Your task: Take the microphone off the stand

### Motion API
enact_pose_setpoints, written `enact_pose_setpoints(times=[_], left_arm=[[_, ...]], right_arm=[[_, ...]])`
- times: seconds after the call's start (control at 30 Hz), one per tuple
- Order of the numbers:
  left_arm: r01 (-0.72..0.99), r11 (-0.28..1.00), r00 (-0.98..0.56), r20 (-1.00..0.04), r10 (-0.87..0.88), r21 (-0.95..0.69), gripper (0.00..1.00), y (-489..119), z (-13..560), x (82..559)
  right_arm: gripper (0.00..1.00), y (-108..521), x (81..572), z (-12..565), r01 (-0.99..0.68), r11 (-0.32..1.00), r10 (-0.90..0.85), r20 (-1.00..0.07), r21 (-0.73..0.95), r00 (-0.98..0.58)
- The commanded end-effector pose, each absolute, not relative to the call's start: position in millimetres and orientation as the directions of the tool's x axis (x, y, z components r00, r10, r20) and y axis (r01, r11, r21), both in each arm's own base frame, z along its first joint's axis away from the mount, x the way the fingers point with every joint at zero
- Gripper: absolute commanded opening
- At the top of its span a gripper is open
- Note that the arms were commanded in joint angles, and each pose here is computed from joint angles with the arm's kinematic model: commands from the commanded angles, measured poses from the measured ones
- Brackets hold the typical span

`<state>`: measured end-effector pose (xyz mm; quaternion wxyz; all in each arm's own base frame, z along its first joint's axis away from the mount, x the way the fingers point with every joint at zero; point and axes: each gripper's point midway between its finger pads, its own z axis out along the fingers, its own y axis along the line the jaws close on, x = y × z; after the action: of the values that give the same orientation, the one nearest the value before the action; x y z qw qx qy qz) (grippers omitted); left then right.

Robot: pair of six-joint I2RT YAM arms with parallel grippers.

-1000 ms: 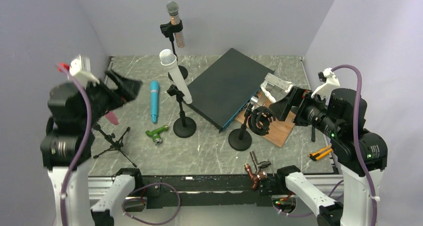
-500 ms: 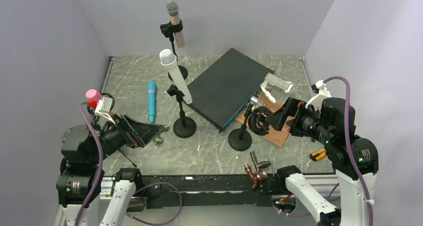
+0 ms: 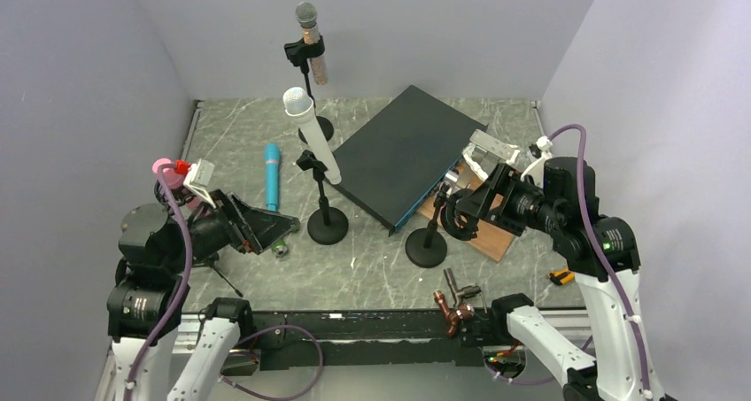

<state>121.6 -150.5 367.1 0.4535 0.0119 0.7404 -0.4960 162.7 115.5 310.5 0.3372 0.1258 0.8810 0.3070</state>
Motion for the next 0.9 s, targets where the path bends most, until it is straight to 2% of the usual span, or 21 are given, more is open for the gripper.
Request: enact_pose_setpoints(times=[0.0, 0.13, 0.23, 0.4, 0.57, 0.67, 0.73, 0.87], left_arm=[[0.507, 0.540, -0.562, -0.733, -0.383, -0.672, 0.99, -159, 373, 139], [0.550, 0.601, -0.566, -0.788, -0.242, -0.580, 0.99, -200, 376, 148], [0.646, 0.570, -0.522, -0.839, -0.156, -0.508, 0.99, -246, 392, 137], [0.712, 0.574, -0.436, -0.896, -0.091, -0.405, 0.99, -304, 400, 150], [0.720, 0.590, -0.425, -0.904, -0.040, -0.364, 0.98, -352, 394, 176], [0.698, 0.601, -0.481, -0.877, -0.007, -0.388, 0.99, -378, 379, 189], [0.689, 0.586, -0.530, -0.848, 0.005, -0.427, 0.96, -392, 369, 194], [0.691, 0.546, -0.575, -0.818, 0.017, -0.474, 0.81, -411, 363, 201]], right_arm=[[0.74, 125, 176, 322, -0.004, 0.742, 0.461, -0.514, 0.670, -0.723], [0.74, 126, 183, 320, 0.008, 0.744, 0.462, -0.506, 0.668, -0.728], [0.74, 123, 186, 323, 0.017, 0.754, 0.464, -0.514, 0.657, -0.721], [0.73, 122, 187, 325, 0.039, 0.741, 0.495, -0.506, 0.671, -0.707], [0.70, 120, 188, 326, 0.058, 0.733, 0.518, -0.501, 0.677, -0.693], [0.68, 120, 188, 326, 0.062, 0.730, 0.526, -0.500, 0.681, -0.689], [0.67, 119, 187, 324, 0.068, 0.730, 0.529, -0.498, 0.681, -0.687], [0.63, 116, 184, 318, 0.079, 0.740, 0.524, -0.499, 0.668, -0.690]])
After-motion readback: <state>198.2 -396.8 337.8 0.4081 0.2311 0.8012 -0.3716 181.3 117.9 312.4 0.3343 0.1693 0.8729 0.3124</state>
